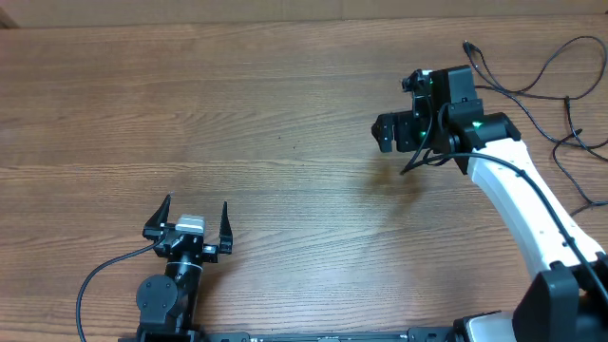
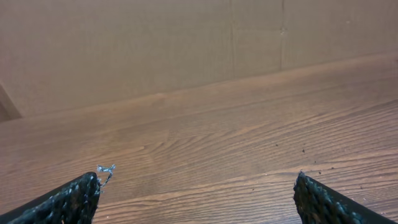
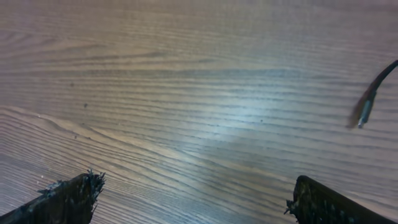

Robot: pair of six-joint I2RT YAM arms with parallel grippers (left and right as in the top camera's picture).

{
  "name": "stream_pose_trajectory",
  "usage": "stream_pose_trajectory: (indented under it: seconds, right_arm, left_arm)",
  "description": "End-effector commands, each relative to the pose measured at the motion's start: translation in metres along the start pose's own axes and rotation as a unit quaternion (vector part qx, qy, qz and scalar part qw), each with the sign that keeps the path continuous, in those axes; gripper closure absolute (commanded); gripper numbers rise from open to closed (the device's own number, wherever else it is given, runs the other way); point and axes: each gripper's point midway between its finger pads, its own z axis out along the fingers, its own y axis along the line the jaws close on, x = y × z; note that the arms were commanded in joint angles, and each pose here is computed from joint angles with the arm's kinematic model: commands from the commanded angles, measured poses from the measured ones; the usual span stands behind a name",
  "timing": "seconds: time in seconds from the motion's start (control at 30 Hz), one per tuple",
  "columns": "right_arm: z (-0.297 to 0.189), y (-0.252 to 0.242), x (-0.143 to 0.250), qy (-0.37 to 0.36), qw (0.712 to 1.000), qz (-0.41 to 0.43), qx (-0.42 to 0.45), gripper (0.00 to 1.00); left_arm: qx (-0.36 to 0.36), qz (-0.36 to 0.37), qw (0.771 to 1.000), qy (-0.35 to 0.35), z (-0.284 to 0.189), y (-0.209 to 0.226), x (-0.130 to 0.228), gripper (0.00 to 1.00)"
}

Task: Untangle cables

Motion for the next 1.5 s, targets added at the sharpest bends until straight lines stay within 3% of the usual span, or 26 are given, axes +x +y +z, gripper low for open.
stream_pose_trajectory:
  seconds: [0.0,0.33,0.73,1.03,1.3,1.47]
  right_arm:
    - [-0.025,0.004,-0.015,-0.048,0.999,-0.008,0.006,0.00]
    - [-0.054,0.010,-0.019,-0.187,0.982,-0.033,-0.007,0.00]
    - [-0.087,-0.011,0.028,-0.354,0.934,-0.044,0.000,0.00]
    - [-0.114,-0.048,0.069,-0.424,0.904,-0.025,0.039,0.00]
    - [-0.129,-0.050,0.091,-0.478,0.876,-0.033,0.057,0.00]
    - [-0.120,-0.055,0.106,-0.480,0.876,0.012,0.047,0.00]
  left_arm:
    - [-0.001,-0.002,1.000,-0.002,0.000,0.000,0.000,0.00]
    - [-0.001,-0.002,1.000,-0.002,0.000,0.000,0.000,0.00]
    - [-0.001,-0.002,1.000,-0.002,0.000,0.000,0.000,0.00]
    - [-0.001,-0.002,1.000,-0.002,0.000,0.000,0.000,0.00]
    - [-0.001,-0.002,1.000,-0.002,0.000,0.000,0.000,0.01]
    - [-0.001,-0.002,1.000,-0.002,0.000,0.000,0.000,0.00]
